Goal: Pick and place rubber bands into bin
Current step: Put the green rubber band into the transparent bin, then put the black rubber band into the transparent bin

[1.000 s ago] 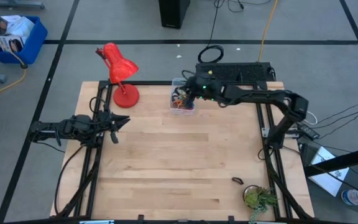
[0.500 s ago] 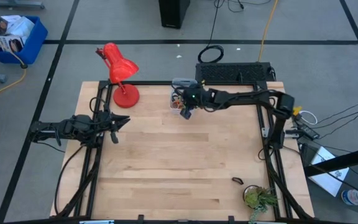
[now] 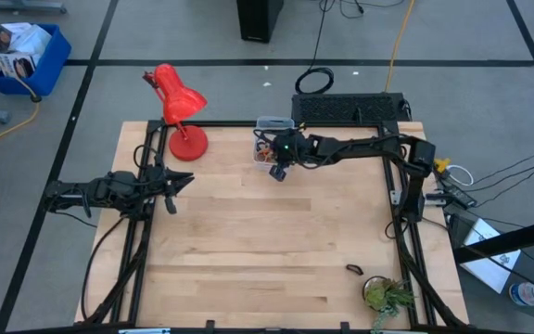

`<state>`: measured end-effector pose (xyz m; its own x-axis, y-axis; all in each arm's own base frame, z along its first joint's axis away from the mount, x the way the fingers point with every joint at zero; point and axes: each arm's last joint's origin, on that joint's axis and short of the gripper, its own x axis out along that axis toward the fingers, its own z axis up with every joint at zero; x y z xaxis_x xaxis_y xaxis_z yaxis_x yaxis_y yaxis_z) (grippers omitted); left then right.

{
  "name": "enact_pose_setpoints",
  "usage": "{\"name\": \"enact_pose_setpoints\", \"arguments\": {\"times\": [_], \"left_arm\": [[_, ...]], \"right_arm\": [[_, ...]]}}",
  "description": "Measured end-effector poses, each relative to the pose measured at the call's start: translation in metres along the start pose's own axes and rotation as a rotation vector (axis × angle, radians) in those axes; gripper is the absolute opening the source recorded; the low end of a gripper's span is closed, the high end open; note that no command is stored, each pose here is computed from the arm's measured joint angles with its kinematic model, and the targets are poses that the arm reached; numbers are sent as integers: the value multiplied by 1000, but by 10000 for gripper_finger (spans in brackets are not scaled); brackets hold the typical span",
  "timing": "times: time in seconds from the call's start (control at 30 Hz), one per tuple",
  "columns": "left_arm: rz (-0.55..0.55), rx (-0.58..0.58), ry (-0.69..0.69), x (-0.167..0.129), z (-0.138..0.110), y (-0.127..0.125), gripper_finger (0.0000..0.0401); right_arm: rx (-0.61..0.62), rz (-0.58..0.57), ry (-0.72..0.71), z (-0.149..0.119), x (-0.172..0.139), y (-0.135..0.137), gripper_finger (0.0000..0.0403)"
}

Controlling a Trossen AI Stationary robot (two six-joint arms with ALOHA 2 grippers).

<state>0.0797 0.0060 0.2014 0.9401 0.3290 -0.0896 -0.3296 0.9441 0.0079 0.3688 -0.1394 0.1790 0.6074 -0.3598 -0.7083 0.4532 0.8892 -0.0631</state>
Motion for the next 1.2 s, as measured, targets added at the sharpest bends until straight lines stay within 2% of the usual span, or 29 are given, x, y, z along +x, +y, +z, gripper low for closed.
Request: {"name": "enact_pose_setpoints", "arguments": {"times": [0.17, 0.4, 0.53, 0.6, 0.73, 0.83, 0.93, 1.07, 1.2], "left_arm": [[0, 1, 0, 0, 0, 0, 63], [0, 0, 0, 0, 0, 0, 63], [0, -1, 0, 0, 0, 0, 63], [0, -2, 0, 0, 0, 0, 63], [0, -4, -1, 0, 0, 0, 63], [0, -2, -1, 0, 0, 0, 63], [0, -1, -1, 0, 0, 0, 63], [0, 6, -1, 0, 0, 0, 63], [1, 38, -1, 0, 0, 0, 63]], "right_arm": [[0, 0, 0, 0, 0, 0, 36], [0, 0, -1, 0, 0, 0, 102], [8, 8, -38, 8, -15, 0, 128], [14, 35, -90, 18, -33, 1, 134], [-42, 187, -202, 37, -86, 5, 136], [-97, 320, -261, 43, -131, 9, 132], [-94, 421, -276, 40, -174, 12, 128], [-62, 479, -261, 29, -219, 21, 124], [-13, 476, -239, 18, -246, 35, 116]]}}
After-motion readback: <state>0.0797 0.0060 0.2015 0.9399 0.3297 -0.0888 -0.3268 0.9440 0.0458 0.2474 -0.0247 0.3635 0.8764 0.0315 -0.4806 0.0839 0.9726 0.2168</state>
